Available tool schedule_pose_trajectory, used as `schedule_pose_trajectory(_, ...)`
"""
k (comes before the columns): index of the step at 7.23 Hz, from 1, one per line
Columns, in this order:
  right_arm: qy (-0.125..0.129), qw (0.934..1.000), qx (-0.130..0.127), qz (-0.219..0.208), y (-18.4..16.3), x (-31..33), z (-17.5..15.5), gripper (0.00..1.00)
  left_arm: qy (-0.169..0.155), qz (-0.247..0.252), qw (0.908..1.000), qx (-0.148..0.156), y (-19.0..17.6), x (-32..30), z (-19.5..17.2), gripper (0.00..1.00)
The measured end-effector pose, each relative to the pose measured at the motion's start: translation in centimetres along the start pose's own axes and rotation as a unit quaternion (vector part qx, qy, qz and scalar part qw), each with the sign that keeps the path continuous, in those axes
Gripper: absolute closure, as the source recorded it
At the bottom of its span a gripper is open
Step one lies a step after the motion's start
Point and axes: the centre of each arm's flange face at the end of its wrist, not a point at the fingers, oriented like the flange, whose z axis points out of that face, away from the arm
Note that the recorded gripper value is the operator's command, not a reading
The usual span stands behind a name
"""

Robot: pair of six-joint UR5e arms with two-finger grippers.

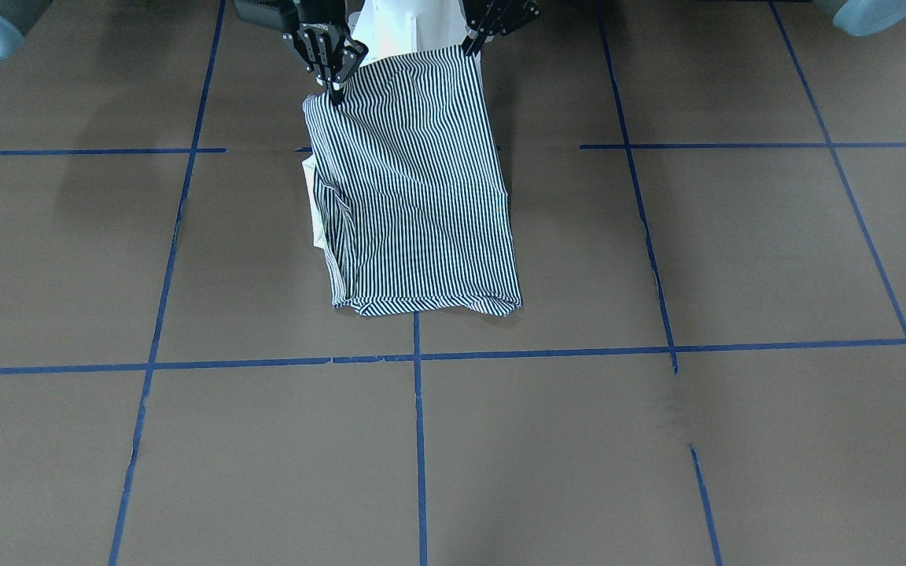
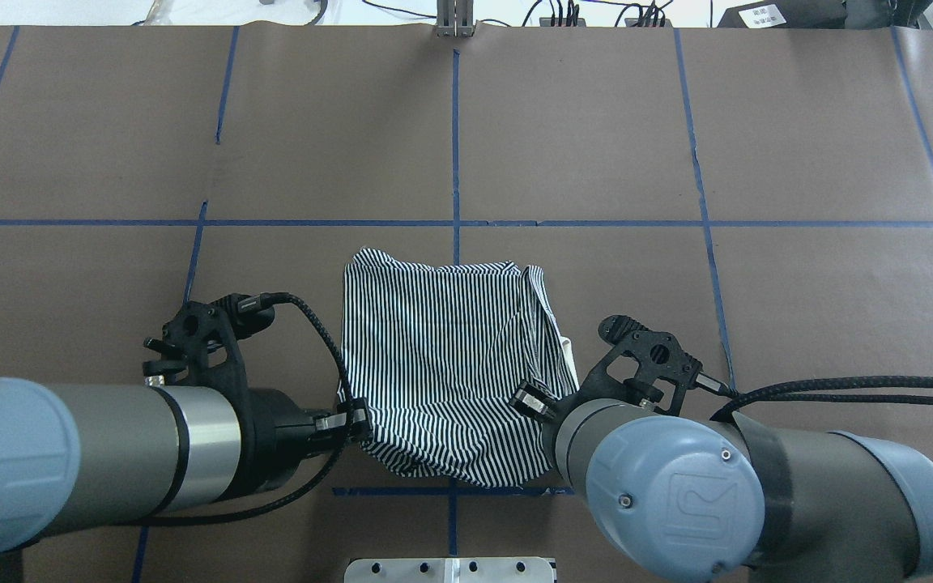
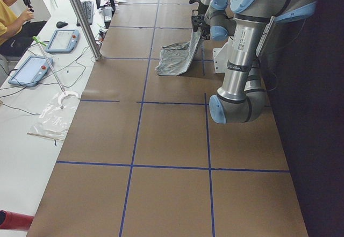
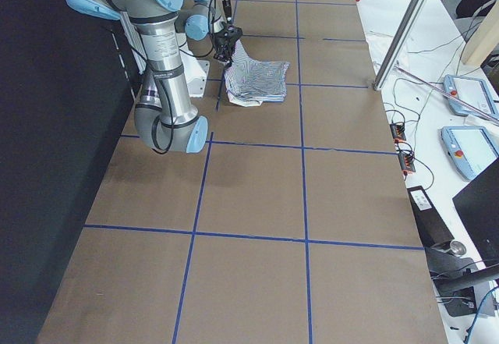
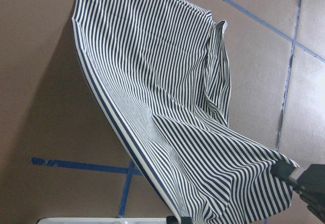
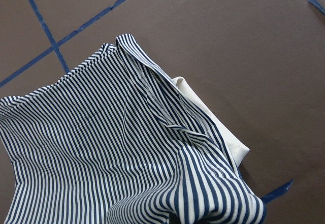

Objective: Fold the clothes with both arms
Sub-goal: 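Lift the near edge with both grippers and fold it away from the robot, then lower the folded edge onto the shirt and open both grippers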

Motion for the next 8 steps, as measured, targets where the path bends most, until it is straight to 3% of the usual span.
schedule_pose_trajectory(2, 0.011, 0.9993, 0.037, 0.002, -2.4, -3.1, 3.0, 1.0, -0.029, 0.025, 0.998, 0.05, -5.6, 0.7, 3.2, 1.0)
schedule_pose_trajectory(4, 0.001, 0.9985, 0.054, 0.012, -4.2, -5.6, 6.8, 1.0, -0.045, 0.034, 0.9951, 0.081, -10.1, 0.1, 5.7, 1.0)
schedule_pose_trajectory(8, -0.002, 0.997, 0.075, 0.019, -6.3, -9.6, 13.9, 1.0, -0.069, 0.03, 0.9925, 0.096, -13.3, -2.1, 10.7, 1.0)
